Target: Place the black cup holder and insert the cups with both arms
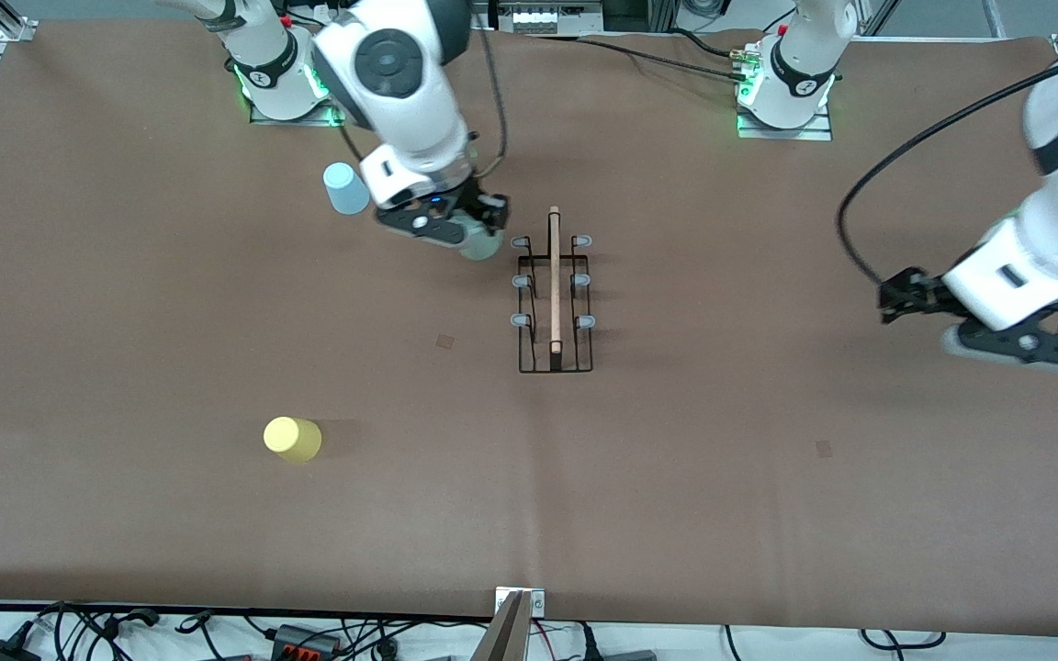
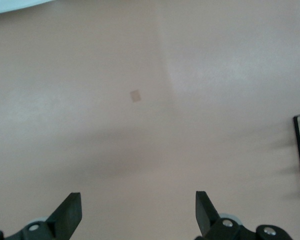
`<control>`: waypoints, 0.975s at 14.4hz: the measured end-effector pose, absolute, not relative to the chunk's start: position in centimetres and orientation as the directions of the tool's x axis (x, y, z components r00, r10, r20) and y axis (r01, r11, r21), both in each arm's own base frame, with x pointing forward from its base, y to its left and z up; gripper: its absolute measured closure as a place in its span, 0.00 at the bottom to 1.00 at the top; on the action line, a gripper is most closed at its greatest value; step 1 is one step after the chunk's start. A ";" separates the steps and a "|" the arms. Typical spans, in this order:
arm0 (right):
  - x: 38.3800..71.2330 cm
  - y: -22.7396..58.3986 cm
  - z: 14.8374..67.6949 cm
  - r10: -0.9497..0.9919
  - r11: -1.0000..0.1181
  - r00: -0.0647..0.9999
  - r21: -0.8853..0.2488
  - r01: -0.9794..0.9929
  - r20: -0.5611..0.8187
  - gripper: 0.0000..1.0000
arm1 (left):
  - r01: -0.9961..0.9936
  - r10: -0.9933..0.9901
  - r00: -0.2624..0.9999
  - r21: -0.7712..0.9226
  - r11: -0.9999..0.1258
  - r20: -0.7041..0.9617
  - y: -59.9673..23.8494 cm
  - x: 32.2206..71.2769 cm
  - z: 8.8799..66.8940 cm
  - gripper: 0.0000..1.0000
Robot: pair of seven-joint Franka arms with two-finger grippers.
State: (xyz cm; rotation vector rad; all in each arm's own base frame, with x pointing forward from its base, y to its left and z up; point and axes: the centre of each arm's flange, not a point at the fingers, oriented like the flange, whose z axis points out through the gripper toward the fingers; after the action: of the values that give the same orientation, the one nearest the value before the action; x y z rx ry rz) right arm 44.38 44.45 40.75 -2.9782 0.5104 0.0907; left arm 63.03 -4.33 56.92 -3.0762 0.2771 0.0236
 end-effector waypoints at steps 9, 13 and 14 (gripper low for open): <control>42.7 48.6 36.1 -0.338 -0.936 0.938 -0.080 -0.343 -0.077 0.32 | -0.130 -0.128 0.991 -0.042 -0.991 -0.031 0.7 59.4 61.7 0.00; 42.5 49.0 34.8 -0.323 -0.943 0.944 -0.066 -0.327 -0.066 0.29 | -0.118 -0.120 0.991 -0.039 -0.992 0.067 1.8 56.8 60.6 0.00; 42.6 49.1 34.5 -0.322 -0.943 0.944 -0.067 -0.326 -0.064 0.28 | -0.125 -0.127 0.990 -0.039 -0.991 0.068 1.8 56.1 60.2 0.00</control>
State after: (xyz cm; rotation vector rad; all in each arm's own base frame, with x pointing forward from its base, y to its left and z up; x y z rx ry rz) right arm 42.55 49.07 34.54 -3.0221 0.5046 0.0804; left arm 56.11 1.77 60.17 -3.0989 0.1966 -0.1087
